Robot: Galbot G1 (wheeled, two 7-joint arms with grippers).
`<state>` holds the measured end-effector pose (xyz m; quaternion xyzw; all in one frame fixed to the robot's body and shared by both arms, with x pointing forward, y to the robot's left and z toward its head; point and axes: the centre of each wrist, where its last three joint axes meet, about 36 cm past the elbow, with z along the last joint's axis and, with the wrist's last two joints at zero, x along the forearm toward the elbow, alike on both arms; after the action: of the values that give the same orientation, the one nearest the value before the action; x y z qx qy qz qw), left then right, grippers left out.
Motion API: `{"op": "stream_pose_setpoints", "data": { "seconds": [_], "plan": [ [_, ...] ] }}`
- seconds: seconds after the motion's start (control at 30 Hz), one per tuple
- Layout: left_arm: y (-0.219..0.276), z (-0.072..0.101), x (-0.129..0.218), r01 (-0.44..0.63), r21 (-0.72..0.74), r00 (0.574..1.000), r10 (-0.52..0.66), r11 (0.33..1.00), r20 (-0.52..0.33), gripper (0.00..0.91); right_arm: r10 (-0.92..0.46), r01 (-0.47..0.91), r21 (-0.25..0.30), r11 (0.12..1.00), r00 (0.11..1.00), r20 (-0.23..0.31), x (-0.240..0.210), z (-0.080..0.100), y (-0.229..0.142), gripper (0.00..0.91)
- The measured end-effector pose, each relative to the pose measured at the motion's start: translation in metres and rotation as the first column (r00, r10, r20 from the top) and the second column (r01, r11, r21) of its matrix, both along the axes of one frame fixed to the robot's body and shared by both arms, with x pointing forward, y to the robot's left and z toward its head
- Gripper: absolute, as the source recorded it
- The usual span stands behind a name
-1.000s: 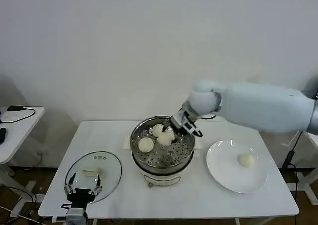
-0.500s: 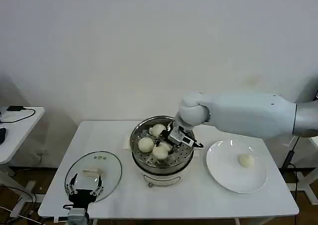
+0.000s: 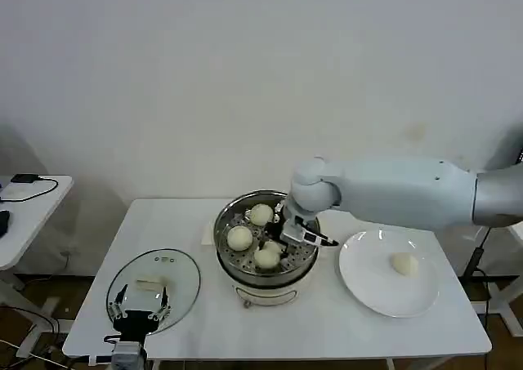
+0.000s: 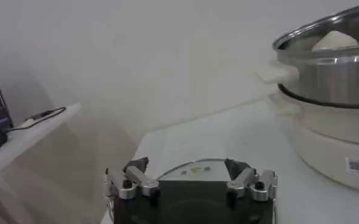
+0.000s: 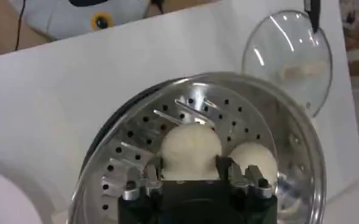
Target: Take steamed baozi put them in steamer then cover it.
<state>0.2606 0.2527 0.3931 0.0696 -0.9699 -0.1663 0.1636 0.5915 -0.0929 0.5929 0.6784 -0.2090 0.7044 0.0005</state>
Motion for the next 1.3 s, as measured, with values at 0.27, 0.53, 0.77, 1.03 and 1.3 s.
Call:
{"op": "stream_pose_setpoints", "data": {
  "seconds": [0.27, 0.53, 0.77, 1.03, 1.3],
  "plan": [
    [0.0, 0.0, 0.001, 0.0, 0.0, 1.0, 0.0, 1.0, 0.002, 0.907, 0.02, -0.02, -0.013, 1.0, 1.0, 0.003, 0.0, -0.005, 0.003, 0.836],
    [0.0, 0.0, 0.001, 0.001, 0.001, 1.0, -0.001, 1.0, 0.001, 0.907, 0.025, -0.025, -0.012, 1.0, 1.0, 0.012, 0.001, -0.001, 0.002, 0.907],
    [-0.001, 0.0, 0.002, 0.005, 0.0, 1.0, -0.005, 1.0, 0.004, 0.907, -0.001, 0.001, 0.0, 1.0, 1.0, 0.027, 0.005, 0.01, -0.004, 0.907],
    [0.003, 0.006, 0.007, 0.015, 0.002, 1.0, -0.015, 1.0, 0.019, 0.907, -0.12, 0.117, 0.046, 0.992, 0.991, 0.059, 0.013, 0.041, -0.029, 0.907],
    [0.008, 0.011, 0.012, 0.047, 0.017, 0.999, -0.047, 0.999, 0.028, 0.907, -0.353, 0.348, 0.082, 0.934, 0.934, 0.061, 0.016, 0.058, -0.089, 0.907]
  ]
}}
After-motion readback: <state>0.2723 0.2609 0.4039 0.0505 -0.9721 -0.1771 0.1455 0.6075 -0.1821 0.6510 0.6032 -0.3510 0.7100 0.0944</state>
